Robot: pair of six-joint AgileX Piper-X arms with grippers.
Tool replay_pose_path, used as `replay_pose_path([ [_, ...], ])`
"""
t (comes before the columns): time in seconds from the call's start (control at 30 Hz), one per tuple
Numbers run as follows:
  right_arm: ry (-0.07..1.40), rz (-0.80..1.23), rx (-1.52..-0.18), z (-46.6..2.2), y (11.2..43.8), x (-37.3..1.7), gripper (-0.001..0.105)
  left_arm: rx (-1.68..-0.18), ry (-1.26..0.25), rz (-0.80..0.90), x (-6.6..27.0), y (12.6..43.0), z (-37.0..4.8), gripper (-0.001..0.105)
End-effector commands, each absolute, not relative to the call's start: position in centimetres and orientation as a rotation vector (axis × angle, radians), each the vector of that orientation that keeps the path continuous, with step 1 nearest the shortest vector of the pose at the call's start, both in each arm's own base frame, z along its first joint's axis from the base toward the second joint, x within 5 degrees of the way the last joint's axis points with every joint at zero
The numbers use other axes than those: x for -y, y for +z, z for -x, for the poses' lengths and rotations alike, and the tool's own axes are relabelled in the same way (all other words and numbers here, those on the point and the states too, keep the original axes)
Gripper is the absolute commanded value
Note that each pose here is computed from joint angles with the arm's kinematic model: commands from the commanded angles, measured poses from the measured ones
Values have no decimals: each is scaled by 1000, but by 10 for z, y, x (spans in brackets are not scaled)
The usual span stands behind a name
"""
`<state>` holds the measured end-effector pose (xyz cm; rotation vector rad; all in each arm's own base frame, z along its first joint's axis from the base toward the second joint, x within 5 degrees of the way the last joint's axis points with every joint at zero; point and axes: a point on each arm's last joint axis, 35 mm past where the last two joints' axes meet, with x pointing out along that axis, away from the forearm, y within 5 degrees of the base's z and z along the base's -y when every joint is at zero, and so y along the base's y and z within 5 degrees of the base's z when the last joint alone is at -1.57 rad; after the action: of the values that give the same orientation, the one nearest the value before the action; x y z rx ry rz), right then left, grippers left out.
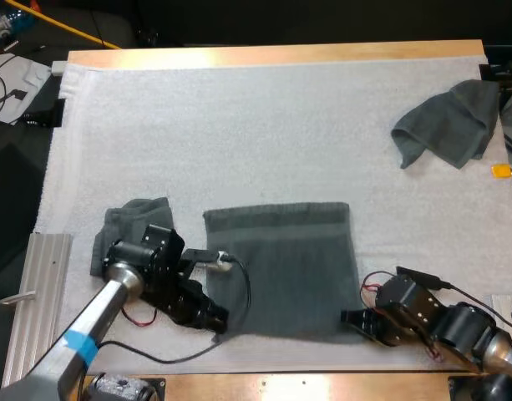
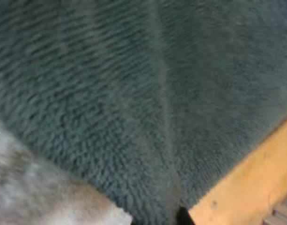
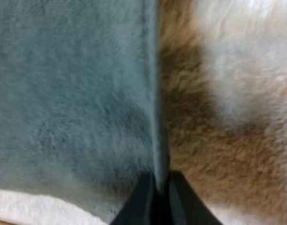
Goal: Pick towel from pile, fold and stack
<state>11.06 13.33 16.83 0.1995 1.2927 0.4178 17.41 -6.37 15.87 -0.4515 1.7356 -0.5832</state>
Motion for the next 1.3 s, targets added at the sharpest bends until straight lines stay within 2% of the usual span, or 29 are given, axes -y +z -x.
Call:
replay_pose_path([
  [0.0, 451, -167, -1313, -103, 177, -132, 0, -1748, -605, 388, 66, 169, -162, 0],
  [0.23, 441, -243, -1246, -102, 187, -134, 0, -1646, -617, 408, 68, 179, -164, 0],
  [0.5, 336, -510, -1128, -137, 190, -137, 0, -1539, -590, 645, 79, 168, -201, -1],
  [0.7, 294, -678, -1109, -172, 179, -126, 0, -1500, -580, 772, 84, 161, -236, -1],
  [0.8, 283, -732, -1105, -185, 172, -121, 0, -1474, -553, 823, 80, 157, -251, 0],
  [0.87, 249, -740, -1088, -183, 174, -124, 1, -1486, -551, 804, 79, 157, -247, 0],
  [1.0, 187, -874, -1023, -201, 166, -125, 0, -1438, -521, 875, 67, 153, -264, 0],
  [1.27, 181, -999, -914, -225, 159, -126, 1, -1309, -471, 904, 55, 154, -281, 0],
])
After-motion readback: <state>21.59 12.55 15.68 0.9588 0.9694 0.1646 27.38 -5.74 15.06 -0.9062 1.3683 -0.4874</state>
